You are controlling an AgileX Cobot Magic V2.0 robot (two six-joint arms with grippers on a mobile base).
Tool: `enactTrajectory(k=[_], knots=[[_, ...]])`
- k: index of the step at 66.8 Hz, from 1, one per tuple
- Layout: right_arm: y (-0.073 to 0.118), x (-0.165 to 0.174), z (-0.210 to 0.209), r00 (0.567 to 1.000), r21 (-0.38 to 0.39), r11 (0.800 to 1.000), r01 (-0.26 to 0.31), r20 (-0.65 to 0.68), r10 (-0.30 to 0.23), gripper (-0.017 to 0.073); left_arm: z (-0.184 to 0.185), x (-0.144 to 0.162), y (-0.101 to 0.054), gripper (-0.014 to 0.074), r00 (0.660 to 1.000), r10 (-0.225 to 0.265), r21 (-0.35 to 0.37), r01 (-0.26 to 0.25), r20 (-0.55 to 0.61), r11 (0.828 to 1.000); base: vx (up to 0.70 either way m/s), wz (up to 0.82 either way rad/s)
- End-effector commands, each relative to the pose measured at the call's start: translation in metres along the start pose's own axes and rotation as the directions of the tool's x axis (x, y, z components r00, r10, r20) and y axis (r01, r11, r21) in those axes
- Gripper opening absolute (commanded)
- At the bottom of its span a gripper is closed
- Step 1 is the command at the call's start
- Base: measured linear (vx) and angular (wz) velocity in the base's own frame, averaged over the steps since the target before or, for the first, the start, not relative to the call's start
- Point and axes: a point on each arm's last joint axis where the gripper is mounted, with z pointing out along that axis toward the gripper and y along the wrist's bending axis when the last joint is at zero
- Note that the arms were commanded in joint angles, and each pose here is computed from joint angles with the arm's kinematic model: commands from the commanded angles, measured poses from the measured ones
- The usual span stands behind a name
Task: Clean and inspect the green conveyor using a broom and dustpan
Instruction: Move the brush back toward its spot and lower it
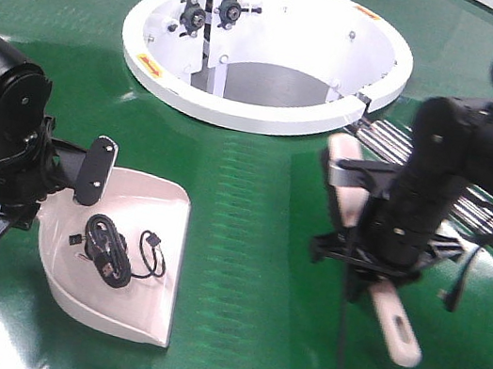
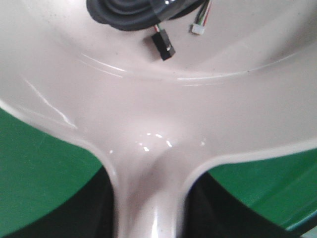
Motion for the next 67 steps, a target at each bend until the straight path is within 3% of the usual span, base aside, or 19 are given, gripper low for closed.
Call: enactTrajectory(k=[1,67], knots=[[-0.016,0.006,-0.016,0.998,-0.005,1.0,-0.009,0.068,0.01,-0.0004,-0.022,0.001,0.003,0.0003,0.999,-0.014,-0.075,0.016,0.035,0.997,0.0,0.0],[-0.026,0.002,0.002,1.0,0.044,0.999,0.013,0.017,-0.014,-0.0001,-0.022,0.001,0.003,0.0003,0.999,-0.014,-0.075,0.016,0.035,0.997,0.0,0.0]])
